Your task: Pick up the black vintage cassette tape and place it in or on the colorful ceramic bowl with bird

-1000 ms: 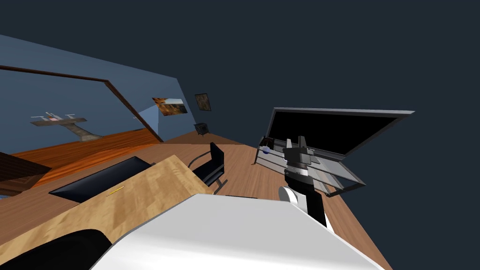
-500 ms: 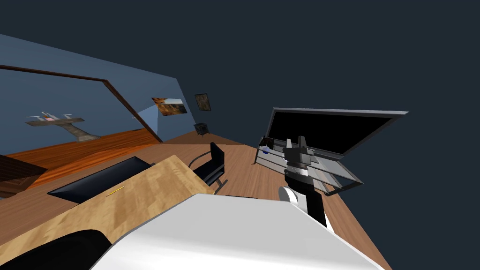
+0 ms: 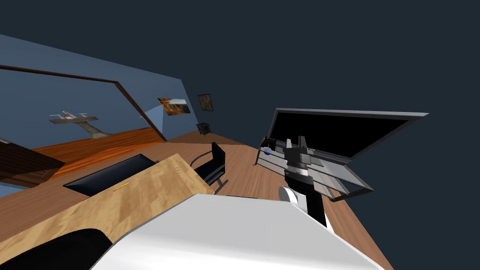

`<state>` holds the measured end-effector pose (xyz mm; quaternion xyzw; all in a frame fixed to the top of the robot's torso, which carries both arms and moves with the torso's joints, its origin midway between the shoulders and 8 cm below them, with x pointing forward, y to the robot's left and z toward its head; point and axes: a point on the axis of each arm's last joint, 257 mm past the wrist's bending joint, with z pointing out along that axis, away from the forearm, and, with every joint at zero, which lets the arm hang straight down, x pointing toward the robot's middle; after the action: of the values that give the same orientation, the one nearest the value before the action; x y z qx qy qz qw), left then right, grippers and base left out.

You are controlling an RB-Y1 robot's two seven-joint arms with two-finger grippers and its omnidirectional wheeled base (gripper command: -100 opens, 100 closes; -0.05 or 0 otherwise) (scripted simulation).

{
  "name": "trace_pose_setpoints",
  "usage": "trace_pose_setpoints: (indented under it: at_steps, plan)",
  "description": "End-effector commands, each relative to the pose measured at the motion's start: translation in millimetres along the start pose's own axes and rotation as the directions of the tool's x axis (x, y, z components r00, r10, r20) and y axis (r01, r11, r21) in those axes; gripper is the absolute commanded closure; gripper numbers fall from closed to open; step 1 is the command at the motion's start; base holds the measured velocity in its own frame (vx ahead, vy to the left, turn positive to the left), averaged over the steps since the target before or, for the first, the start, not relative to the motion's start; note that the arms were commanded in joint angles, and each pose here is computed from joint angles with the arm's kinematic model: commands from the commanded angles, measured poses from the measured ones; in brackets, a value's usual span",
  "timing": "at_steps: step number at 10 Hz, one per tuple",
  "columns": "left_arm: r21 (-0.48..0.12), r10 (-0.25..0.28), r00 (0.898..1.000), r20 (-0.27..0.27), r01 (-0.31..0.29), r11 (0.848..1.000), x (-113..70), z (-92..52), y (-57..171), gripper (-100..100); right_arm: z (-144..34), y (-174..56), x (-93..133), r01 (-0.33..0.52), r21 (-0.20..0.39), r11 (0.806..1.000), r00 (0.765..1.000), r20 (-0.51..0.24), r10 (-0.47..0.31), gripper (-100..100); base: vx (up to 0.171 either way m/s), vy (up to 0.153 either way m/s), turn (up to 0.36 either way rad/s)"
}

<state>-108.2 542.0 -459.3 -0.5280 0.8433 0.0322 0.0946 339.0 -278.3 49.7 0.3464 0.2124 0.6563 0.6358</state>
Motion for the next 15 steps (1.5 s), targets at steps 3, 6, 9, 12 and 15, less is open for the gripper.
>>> trace_pose_setpoints:
  at_steps: [3, 6, 9, 12, 15]
  plan:
    - [0.017, 0.027, 1.0, 0.0, -0.027, 0.999, -17.4, 4.5, 2.3, 100, 0.0, 0.0, 0.0, 0.0, 0.0, 1.0, 1.0, 0.0, 0.0, 0, 0.056, -0.067, 0.088]
    - [0.036, 0.068, 0.998, -0.004, -0.068, 0.997, -39.3, 6.5, 1.5, 100, 0.0, 0.0, 0.0, 0.0, 0.0, 1.0, 1.0, 0.0, 0.0, 0, 0.038, -0.049, 0.112]
    - [0.032, 0.088, 0.996, -0.001, -0.088, 0.996, -54.7, 5.3, 8.3, 100, 0.0, 0.0, 0.0, 0.0, 0.0, 1.0, 1.0, 0.0, 0.0, 0, 0.039, -0.053, 0.091]
    - [0.04, 0.126, 0.992, -0.01, -0.125, 0.991, -77.8, 3.1, 8.9, 100, 0.0, 0.0, 0.0, 0.0, 0.0, 1.0, 1.0, 0.0, 0.0, 0, 0.041, -0.061, 0.106]
    - [0.03, 0.143, 0.99, -0.01, -0.143, 0.989, -93.6, -0.5, 15.4, 100, 0.0, 0.0, 0.0, 0.0, 0.0, 1.0, 1.0, 0.0, 0.0, 0, 0.041, -0.061, 0.09]
